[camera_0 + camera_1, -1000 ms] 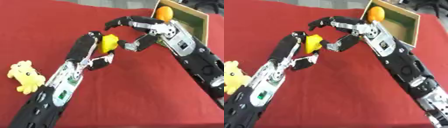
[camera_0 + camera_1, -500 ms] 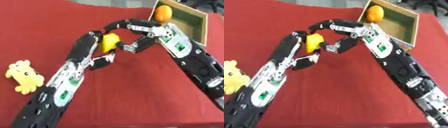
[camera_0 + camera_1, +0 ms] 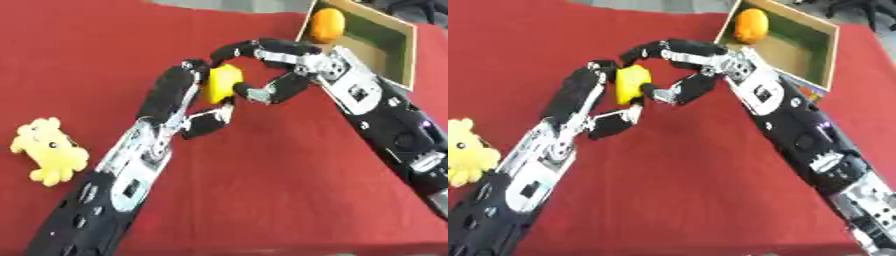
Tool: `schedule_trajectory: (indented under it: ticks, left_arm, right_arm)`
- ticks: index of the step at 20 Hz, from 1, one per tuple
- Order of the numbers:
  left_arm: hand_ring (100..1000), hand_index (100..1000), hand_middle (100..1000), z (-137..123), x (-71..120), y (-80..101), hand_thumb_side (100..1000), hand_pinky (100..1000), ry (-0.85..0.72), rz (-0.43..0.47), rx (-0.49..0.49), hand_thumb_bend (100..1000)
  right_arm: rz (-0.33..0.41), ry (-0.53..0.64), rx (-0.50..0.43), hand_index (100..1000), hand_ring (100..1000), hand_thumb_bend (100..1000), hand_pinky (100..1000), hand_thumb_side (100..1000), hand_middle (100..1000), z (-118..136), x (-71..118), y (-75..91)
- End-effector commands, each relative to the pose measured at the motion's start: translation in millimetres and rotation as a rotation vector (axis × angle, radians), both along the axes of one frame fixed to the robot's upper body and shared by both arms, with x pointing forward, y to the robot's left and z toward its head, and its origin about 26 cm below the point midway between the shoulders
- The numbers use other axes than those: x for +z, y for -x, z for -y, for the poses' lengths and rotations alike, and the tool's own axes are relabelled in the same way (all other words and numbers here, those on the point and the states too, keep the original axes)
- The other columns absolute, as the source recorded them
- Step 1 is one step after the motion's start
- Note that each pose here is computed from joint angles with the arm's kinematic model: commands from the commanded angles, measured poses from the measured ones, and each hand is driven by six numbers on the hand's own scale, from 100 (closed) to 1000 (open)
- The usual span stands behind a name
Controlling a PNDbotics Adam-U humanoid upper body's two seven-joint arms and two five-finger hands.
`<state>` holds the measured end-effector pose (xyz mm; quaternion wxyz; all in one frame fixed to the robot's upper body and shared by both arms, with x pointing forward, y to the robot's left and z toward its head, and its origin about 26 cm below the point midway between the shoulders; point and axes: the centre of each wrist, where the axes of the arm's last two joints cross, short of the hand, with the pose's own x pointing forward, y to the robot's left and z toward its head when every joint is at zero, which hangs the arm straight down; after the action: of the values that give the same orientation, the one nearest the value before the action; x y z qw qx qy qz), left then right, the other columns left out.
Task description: Pick up the objects with one hand, pass them to the other hand, and then place them into the box on the other side of the table.
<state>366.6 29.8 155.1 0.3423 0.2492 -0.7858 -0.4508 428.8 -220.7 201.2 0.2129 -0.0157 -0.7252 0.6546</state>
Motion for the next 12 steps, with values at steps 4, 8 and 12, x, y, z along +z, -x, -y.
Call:
schedule_trajectory:
  ticks: [4, 8, 12]
  left_arm:
    - [618, 604, 549, 11.1, 14.9, 3.4, 392, 616, 0.034, 0.034, -0.029, 100]
    - [618, 606, 549, 11.6, 15.5, 4.0, 393, 614, 0.037, 0.037, -0.030, 100]
    - [617, 609, 548, 12.7, 18.0, 5.6, 393, 612, 0.044, 0.048, -0.038, 100]
  right_arm:
    - [0.160, 0.308, 0.283, 938, 1000, 100, 951, 630, 787, 2.0, 4.8, -1.7]
    - [0.159, 0.318, 0.285, 901, 1000, 100, 947, 638, 741, 2.4, 1.9, -2.7]
    - [0.159, 0.326, 0.283, 853, 1000, 100, 939, 638, 690, 3.2, 0.5, -3.4]
